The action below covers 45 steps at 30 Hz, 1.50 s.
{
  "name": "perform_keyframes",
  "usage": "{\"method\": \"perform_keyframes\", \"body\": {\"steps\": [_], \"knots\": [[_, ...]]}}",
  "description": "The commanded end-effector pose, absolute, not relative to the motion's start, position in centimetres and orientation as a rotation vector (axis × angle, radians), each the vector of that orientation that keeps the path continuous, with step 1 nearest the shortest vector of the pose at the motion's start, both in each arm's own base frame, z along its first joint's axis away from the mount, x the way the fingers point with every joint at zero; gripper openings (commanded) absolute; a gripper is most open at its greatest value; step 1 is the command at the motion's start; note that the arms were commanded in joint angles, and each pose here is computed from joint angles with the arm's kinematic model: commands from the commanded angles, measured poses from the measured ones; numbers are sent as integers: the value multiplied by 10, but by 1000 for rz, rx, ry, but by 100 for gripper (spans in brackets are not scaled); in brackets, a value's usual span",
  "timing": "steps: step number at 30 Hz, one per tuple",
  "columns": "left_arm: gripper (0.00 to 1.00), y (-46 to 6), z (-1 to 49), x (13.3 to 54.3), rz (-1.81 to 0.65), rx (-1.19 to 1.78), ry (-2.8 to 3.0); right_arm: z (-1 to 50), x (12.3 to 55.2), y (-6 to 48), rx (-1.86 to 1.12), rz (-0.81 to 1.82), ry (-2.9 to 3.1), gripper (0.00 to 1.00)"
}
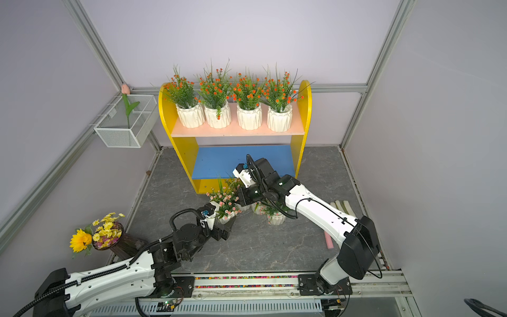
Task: Place the baby's breath potted plants on the rack by color
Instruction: Pick up the baby's breath potted plant from the center of the board.
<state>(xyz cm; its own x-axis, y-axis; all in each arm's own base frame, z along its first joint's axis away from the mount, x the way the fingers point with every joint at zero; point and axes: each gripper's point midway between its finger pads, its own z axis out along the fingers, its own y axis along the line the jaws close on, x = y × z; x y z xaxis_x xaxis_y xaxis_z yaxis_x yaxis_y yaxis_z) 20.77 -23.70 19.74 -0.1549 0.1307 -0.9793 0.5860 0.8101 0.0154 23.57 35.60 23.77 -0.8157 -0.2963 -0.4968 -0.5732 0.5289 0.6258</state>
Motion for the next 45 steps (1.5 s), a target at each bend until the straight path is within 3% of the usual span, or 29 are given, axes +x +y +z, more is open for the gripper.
{"method": "perform_keyframes", "body": {"steps": [1,6,12,45], "knots": [[96,-240,231,215,-476,472,1632,261,204,366,-807,1383,2380,9],[65,-242,229,217,-474,468,1640,257,203,367,-804,1393,2385,9],[52,-238,232,219,-459,439,1630,251,205,367,-798,1395,2391,9],[43,-227,230,228,-418,346,1663,246,221,355,-730,1388,2391,19]]}}
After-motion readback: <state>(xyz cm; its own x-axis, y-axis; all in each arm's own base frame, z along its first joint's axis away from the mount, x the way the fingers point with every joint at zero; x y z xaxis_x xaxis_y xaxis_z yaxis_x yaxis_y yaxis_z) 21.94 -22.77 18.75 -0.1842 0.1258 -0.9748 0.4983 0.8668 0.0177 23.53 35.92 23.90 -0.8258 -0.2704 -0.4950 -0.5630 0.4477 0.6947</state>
